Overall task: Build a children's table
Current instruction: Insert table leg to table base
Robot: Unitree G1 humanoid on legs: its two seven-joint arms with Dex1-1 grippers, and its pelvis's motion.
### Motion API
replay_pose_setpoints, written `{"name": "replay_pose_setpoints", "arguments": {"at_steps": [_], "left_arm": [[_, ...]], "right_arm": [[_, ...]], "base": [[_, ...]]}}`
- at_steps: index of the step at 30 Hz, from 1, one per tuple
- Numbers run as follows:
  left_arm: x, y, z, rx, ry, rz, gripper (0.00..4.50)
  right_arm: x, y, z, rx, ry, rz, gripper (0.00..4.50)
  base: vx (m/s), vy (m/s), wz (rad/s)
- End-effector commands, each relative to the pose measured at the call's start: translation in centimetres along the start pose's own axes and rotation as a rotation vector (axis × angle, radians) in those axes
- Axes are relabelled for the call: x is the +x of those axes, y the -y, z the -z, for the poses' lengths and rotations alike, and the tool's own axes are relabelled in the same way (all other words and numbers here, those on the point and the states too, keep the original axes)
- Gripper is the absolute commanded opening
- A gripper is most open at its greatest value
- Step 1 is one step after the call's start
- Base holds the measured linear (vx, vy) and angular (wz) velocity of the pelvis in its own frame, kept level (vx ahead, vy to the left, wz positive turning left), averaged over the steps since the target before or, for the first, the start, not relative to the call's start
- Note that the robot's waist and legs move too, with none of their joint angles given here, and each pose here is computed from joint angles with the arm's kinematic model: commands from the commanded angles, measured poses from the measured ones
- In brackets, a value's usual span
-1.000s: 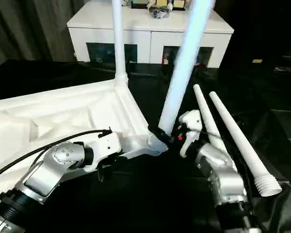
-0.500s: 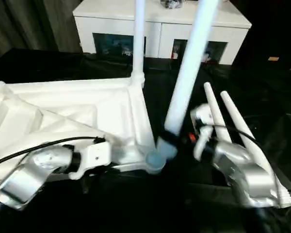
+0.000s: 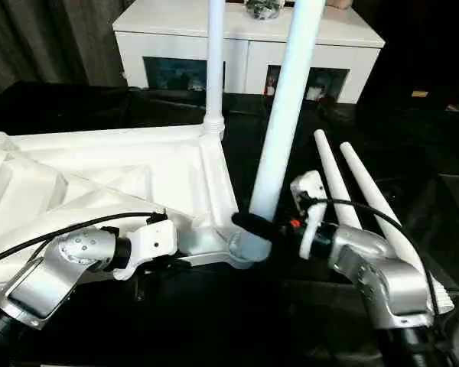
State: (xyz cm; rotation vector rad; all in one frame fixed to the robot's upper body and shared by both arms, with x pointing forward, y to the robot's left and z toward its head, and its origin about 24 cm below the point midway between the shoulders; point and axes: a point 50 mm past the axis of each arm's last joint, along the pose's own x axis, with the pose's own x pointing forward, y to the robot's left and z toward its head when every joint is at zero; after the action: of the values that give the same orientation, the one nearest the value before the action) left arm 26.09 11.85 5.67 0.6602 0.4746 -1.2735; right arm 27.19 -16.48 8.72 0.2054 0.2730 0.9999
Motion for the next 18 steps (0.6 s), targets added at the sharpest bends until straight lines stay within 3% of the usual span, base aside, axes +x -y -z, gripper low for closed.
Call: {"name": "replay_pose_setpoints", "arguments": {"at_steps": [1,10,18], "left_arm": [[0.1,-0.3,-0.1,0.019,-0.016,-0.021,0.0],[0.1,-0.7,0.2,0.021,-0.029,-0.03,0.0],[0.2,-1.0,0.2,0.02,-0.025,-0.047,0.0]], "right_arm": [[0.4,0.4,0.4,0.006,-0.023,0.003,1.87],[1.1,1.9,1.4,0.044,-0.081,0.005,1.87],[1.4,2.3,1.8,0.064,-0.037,0.026,1.87]], "base": [[0.0,0.0,0.0],[0.0,0.0,0.0],[0.0,0.0,0.0]]}}
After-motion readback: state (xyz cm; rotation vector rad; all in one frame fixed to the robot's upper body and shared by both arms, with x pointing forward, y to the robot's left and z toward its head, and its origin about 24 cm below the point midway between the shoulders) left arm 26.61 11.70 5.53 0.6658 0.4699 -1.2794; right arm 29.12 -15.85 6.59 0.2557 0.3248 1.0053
